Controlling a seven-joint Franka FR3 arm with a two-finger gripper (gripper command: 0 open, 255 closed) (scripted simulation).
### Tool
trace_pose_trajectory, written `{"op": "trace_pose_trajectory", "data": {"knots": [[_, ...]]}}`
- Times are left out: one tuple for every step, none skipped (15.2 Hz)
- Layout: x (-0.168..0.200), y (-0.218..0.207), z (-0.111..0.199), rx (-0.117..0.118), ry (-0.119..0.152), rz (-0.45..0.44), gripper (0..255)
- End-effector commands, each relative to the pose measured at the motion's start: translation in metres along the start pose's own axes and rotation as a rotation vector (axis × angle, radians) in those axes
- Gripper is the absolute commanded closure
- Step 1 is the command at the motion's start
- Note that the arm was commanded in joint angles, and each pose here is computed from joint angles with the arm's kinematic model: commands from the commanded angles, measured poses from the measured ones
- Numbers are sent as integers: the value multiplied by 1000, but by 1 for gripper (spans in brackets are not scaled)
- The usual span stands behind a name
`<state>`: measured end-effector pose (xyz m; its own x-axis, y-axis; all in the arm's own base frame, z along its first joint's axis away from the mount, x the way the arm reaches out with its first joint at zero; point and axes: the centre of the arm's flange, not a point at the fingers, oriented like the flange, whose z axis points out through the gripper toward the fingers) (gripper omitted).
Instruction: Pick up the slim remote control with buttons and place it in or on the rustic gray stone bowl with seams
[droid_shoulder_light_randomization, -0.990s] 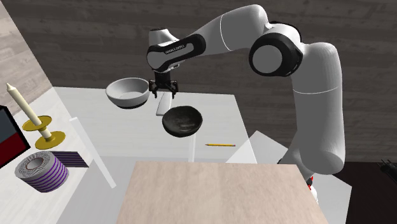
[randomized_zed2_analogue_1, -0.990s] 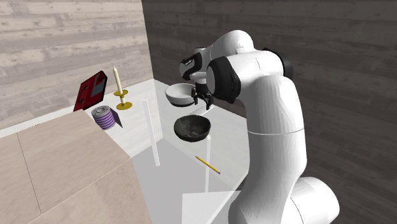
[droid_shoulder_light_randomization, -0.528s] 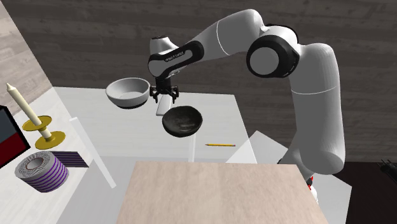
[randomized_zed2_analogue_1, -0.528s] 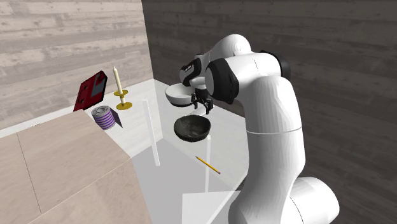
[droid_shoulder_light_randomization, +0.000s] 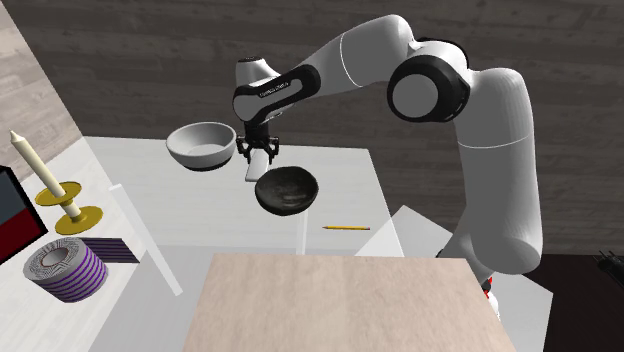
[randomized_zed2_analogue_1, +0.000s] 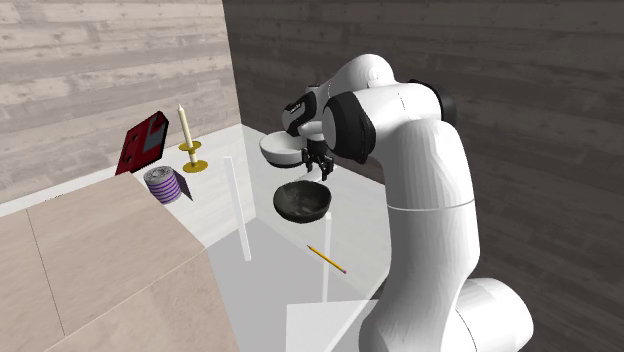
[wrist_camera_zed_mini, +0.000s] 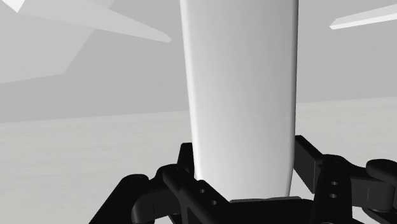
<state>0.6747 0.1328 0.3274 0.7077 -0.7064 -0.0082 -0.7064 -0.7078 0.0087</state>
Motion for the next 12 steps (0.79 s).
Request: {"op": "trace_pose_trajectory", "data": {"knots": [[0,0,0,0,0,0,255],[0,0,0,0,0,0,255],[0,0,0,0,0,0,255],[0,0,0,0,0,0,255],[0,0,0,0,0,0,255],[0,0,0,0,0,0,255],[0,0,0,0,0,0,255],[0,0,0,0,0,0,255],[0,0,-5,0,0,0,255],[0,0,-11,0,0,0,255],[0,0,-16,0,0,0,255],[0,0,-21,0,0,0,255]]}}
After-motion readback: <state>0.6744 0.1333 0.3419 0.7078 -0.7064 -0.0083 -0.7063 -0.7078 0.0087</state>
